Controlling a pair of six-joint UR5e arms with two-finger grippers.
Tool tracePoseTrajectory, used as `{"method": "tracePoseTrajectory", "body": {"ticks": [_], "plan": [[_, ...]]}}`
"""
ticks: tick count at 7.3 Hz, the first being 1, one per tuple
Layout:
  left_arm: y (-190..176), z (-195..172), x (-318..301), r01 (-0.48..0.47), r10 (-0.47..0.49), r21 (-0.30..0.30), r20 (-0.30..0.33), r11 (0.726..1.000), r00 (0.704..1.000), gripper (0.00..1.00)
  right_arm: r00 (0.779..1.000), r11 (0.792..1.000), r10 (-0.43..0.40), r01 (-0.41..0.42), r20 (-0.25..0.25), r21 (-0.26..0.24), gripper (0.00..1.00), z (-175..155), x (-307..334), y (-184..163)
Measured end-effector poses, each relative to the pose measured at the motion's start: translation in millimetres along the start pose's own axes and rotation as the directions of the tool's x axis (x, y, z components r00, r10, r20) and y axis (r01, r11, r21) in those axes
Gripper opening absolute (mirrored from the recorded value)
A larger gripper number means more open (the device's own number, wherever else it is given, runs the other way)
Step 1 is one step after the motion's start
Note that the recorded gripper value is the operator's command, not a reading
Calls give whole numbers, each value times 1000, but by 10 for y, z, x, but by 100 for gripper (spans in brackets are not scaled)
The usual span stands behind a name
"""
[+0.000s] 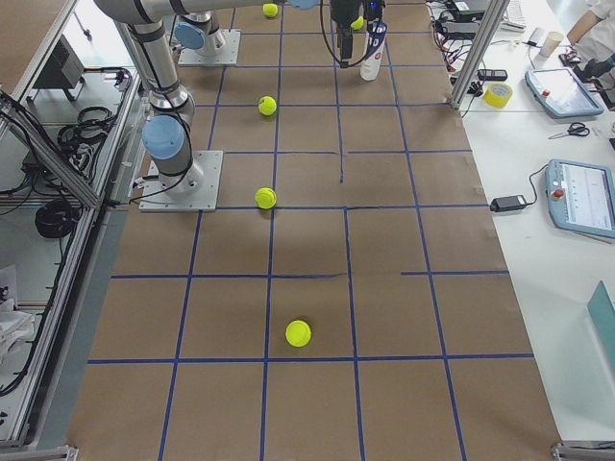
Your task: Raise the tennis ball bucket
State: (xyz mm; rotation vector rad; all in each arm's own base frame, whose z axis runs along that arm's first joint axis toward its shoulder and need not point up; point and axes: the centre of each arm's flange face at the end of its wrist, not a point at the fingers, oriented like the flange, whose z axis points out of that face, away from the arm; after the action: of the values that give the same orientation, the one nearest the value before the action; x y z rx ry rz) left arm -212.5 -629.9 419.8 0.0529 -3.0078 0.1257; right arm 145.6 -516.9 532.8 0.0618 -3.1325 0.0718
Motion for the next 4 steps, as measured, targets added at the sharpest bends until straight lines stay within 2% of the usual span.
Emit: {"method": "tracePoseTrajectory", "body": {"ticks": [2, 4], "plan": [[64, -513, -102, 6, -6, -5, 18, 1000, 1000, 100, 1000, 1000, -1, 1, 0, -1, 100, 7, 0, 1], [107, -850, -534, -38, 38, -4, 73, 999, 997, 100, 1000, 1000, -1, 1, 0, -1, 100, 8, 0, 2]]}}
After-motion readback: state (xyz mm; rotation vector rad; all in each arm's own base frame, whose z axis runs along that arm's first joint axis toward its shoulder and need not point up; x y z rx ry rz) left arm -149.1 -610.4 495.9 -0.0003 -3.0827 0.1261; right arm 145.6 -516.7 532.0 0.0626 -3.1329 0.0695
